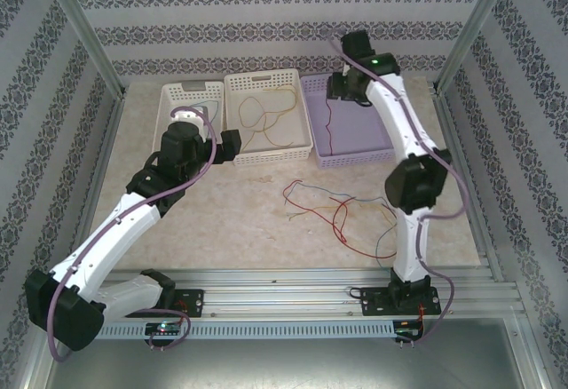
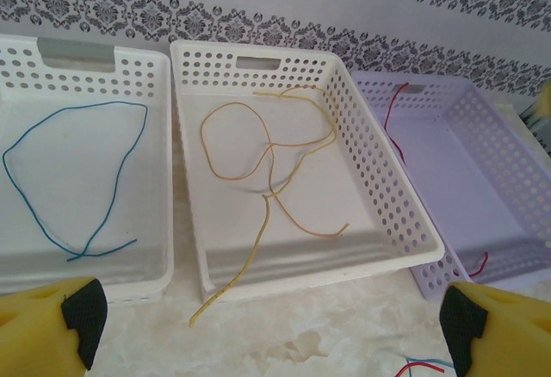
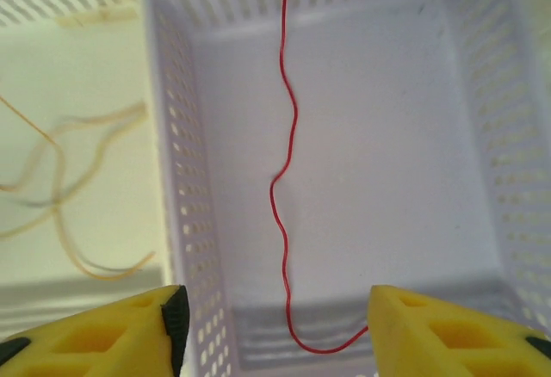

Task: Untangle the cables

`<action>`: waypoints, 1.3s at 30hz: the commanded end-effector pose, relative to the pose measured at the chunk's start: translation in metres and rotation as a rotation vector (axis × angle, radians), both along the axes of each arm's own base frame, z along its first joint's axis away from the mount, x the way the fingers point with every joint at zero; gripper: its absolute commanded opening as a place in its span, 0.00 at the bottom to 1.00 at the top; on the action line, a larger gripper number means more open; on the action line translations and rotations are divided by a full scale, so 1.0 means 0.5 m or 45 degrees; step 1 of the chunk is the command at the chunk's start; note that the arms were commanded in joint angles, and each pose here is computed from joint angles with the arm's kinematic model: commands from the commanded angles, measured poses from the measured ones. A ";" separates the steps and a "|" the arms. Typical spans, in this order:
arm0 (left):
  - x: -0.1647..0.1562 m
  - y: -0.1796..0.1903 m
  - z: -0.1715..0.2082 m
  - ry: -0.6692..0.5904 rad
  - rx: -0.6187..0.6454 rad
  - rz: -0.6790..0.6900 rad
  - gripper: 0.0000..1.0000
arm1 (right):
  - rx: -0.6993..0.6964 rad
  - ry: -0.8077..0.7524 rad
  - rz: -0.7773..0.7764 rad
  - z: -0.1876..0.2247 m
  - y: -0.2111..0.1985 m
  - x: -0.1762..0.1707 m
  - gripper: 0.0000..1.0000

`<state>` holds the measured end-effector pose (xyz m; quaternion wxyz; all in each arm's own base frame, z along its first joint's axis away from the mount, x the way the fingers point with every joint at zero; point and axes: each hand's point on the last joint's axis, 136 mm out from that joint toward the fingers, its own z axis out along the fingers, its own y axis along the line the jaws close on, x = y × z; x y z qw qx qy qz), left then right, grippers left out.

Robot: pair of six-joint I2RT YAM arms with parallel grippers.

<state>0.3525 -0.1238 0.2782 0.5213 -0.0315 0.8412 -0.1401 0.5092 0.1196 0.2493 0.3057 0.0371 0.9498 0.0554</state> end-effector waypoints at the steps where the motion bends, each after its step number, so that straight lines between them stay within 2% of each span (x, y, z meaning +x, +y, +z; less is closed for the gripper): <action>1: 0.005 -0.015 0.001 -0.011 0.016 -0.035 1.00 | 0.021 -0.127 -0.029 0.081 -0.003 -0.050 0.61; 4: 0.006 -0.029 -0.011 0.012 0.019 -0.064 1.00 | 0.042 -0.238 -0.013 0.118 -0.003 -0.126 0.65; 7: 0.006 -0.052 -0.031 0.049 0.029 -0.107 1.00 | 0.043 -0.266 -0.026 0.106 -0.025 -0.223 0.67; 13: 0.003 -0.090 -0.053 0.097 0.047 -0.181 1.00 | -0.009 -0.143 -0.070 -0.038 -0.088 -0.411 0.68; 16: 0.003 -0.096 -0.058 0.110 0.039 -0.197 1.00 | -0.002 -0.094 -0.105 -0.100 -0.110 -0.477 0.70; 23: 0.000 -0.113 -0.067 0.136 0.030 -0.237 1.00 | -0.051 0.061 -0.135 -0.230 -0.134 -0.545 0.71; 33: -0.007 -0.128 -0.071 0.141 0.057 -0.271 1.00 | -0.081 0.226 -0.105 -0.343 -0.109 -0.554 0.66; 36: -0.007 -0.130 -0.069 0.138 0.057 -0.277 1.00 | -0.080 0.256 -0.104 -0.362 -0.105 -0.552 0.55; 39: -0.008 -0.130 -0.069 0.138 0.060 -0.278 1.00 | -0.067 0.279 -0.085 -0.369 -0.096 -0.551 0.36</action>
